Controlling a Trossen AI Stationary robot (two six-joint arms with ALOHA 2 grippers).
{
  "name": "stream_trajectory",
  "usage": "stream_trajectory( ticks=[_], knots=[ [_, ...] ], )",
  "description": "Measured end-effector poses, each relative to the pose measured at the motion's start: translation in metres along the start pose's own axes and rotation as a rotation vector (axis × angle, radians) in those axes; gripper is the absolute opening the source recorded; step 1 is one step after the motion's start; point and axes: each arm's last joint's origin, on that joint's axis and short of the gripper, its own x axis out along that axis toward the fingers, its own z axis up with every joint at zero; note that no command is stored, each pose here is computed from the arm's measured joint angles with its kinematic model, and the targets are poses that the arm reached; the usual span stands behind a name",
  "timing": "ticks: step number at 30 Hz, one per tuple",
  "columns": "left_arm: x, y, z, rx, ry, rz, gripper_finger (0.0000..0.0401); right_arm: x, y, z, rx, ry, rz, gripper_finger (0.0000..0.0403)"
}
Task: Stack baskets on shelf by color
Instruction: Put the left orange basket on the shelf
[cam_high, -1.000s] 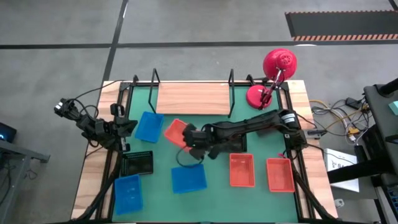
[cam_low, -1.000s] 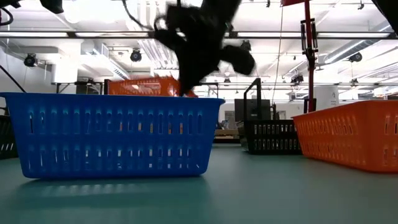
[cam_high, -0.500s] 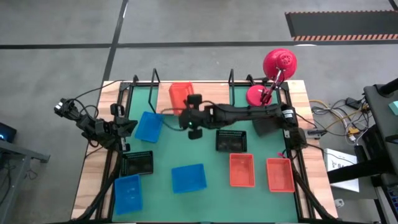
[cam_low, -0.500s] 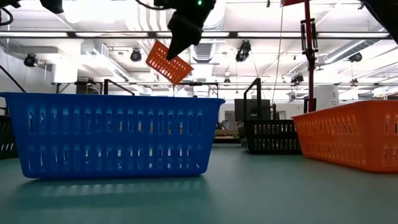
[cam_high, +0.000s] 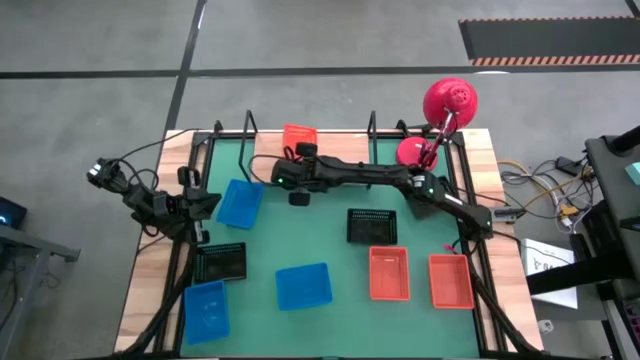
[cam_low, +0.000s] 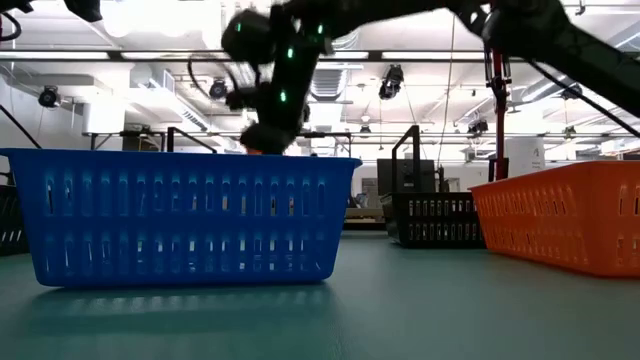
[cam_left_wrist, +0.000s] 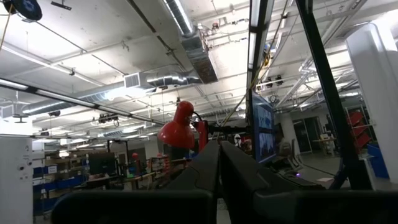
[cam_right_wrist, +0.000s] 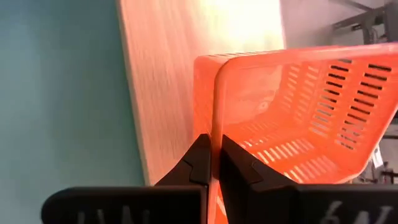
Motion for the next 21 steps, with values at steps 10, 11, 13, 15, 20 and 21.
stream_trajectory(
  ticks=[10, 11, 13, 15, 20, 21],
  knots=[
    [0.0001, 0.0001, -0.0004, 0.002, 0.009, 0.010, 0.0000, 0.0060, -0.0028, -0.0031, -0.024, 0.005, 0.049, 0.0015],
    [0.0001, 0.0001, -0.0005, 0.002, 0.010, 0.010, 0.0000, 0.0060, -0.0028, -0.0030, -0.023, 0.003, 0.051, 0.0020],
    [0.0001, 0.0001, -0.0004, 0.001, 0.009, 0.011, 0.0000, 0.0056, -0.0029, -0.0029, -0.023, 0.001, 0.054, 0.0034],
    [0.0001, 0.0001, -0.0005, 0.002, 0.010, 0.011, 0.0000, 0.0055, -0.0030, -0.0027, -0.022, -0.001, 0.054, 0.0048],
    [0.0002, 0.0000, -0.0006, 0.002, 0.011, 0.011, 0.0000, 0.0028, -0.0049, -0.0019, -0.009, -0.008, 0.048, 0.0083],
    [0.0001, 0.0000, -0.0006, 0.002, 0.011, 0.011, 0.0000, 0.0018, -0.0052, -0.0017, -0.001, -0.009, 0.047, 0.0088]
  ],
)
